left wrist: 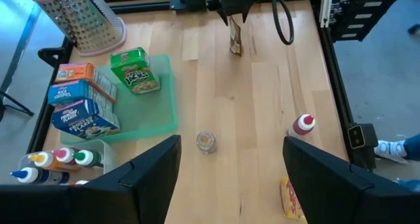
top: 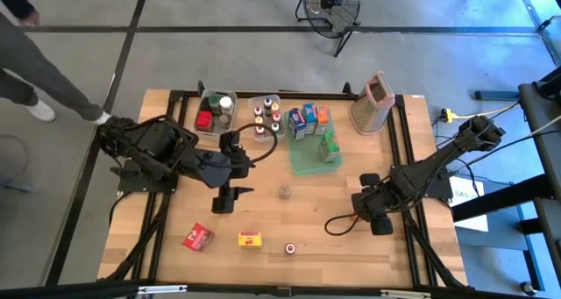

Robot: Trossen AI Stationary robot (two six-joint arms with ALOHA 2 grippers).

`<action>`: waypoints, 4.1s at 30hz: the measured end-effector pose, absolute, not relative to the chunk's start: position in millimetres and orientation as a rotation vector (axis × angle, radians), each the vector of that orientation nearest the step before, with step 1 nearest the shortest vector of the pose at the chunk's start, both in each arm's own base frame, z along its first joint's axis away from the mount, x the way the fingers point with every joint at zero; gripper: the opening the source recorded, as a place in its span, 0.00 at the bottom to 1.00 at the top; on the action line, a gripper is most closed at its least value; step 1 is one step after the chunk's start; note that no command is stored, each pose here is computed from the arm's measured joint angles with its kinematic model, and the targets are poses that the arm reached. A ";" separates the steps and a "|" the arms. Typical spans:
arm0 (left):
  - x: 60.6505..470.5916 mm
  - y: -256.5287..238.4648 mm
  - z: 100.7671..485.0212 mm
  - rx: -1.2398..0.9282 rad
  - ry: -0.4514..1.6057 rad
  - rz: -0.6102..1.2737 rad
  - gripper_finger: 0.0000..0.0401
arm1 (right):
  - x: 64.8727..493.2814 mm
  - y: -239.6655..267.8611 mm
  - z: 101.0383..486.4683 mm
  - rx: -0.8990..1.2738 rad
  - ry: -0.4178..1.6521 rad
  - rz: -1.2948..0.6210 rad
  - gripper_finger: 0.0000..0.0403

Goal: Pick & Place Kitchen Items
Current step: Put the orange spice bag into the gray bin

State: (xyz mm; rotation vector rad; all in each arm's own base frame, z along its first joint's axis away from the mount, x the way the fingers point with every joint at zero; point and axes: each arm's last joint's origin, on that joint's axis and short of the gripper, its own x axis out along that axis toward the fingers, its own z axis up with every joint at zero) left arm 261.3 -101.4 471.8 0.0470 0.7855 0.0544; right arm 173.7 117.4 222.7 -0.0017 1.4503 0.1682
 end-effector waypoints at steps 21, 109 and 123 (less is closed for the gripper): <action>298.0 -118.7 434.6 0.095 0.947 0.038 0.66 | 175.6 117.8 223.1 0.067 1.453 0.160 0.16; 421.8 -46.1 420.7 -0.028 0.494 0.097 0.63 | 230.3 66.8 415.9 -0.170 0.799 0.074 0.00; 427.7 -46.2 413.2 -0.027 0.514 0.070 0.38 | 231.5 67.0 417.0 -0.178 0.781 0.073 0.00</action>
